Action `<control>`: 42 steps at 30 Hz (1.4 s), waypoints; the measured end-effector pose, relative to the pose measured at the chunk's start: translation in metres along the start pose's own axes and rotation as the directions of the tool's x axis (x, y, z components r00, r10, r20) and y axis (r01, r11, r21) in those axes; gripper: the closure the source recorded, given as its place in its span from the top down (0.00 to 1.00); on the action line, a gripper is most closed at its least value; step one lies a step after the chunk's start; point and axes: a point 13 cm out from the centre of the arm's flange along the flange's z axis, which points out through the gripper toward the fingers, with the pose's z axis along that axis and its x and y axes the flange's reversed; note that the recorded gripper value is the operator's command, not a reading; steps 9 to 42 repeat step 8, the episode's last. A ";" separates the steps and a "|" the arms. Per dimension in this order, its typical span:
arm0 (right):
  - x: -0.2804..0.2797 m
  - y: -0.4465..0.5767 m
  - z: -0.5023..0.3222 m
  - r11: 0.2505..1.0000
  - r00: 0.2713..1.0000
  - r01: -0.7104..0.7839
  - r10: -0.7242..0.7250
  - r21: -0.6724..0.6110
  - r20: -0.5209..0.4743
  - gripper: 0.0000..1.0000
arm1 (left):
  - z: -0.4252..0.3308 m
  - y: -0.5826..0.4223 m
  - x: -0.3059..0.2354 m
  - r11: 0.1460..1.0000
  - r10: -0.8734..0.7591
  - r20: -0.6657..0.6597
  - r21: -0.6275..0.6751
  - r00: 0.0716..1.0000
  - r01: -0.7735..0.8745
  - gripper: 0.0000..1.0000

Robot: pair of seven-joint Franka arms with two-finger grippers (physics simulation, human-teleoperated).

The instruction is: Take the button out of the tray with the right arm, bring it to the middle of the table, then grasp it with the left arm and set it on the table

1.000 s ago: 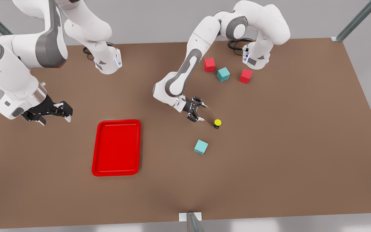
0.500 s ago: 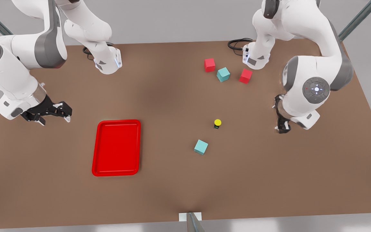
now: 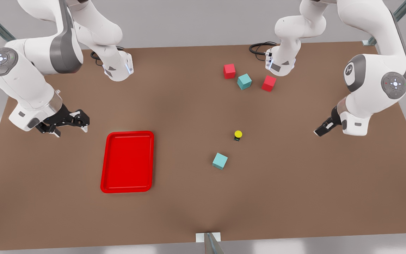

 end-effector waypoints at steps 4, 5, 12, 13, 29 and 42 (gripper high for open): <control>0.006 -0.002 0.010 1.000 0.999 -0.005 0.004 -0.005 -0.040 1.00 | -0.004 -0.002 -0.002 0.989 0.148 0.022 0.001 0.989 -0.148 1.00; 0.009 -0.002 0.012 1.000 0.999 -0.004 0.004 -0.006 -0.050 1.00 | -0.005 -0.003 -0.002 0.983 0.183 0.027 -0.003 0.983 -0.183 1.00; 0.013 0.003 0.017 1.000 0.997 0.005 -0.005 -0.010 -0.073 1.00 | -0.010 -0.006 0.001 0.962 0.272 0.042 -0.011 0.961 -0.272 1.00; 0.013 0.003 0.017 1.000 0.997 0.005 -0.005 -0.010 -0.073 1.00 | -0.010 -0.006 0.001 0.962 0.272 0.042 -0.011 0.961 -0.272 1.00; 0.013 0.003 0.017 1.000 0.997 0.005 -0.005 -0.010 -0.073 1.00 | -0.010 -0.006 0.001 0.962 0.272 0.042 -0.011 0.961 -0.272 1.00; 0.013 0.003 0.017 1.000 0.997 0.005 -0.005 -0.010 -0.073 1.00 | -0.010 -0.006 0.001 0.962 0.272 0.042 -0.011 0.961 -0.272 1.00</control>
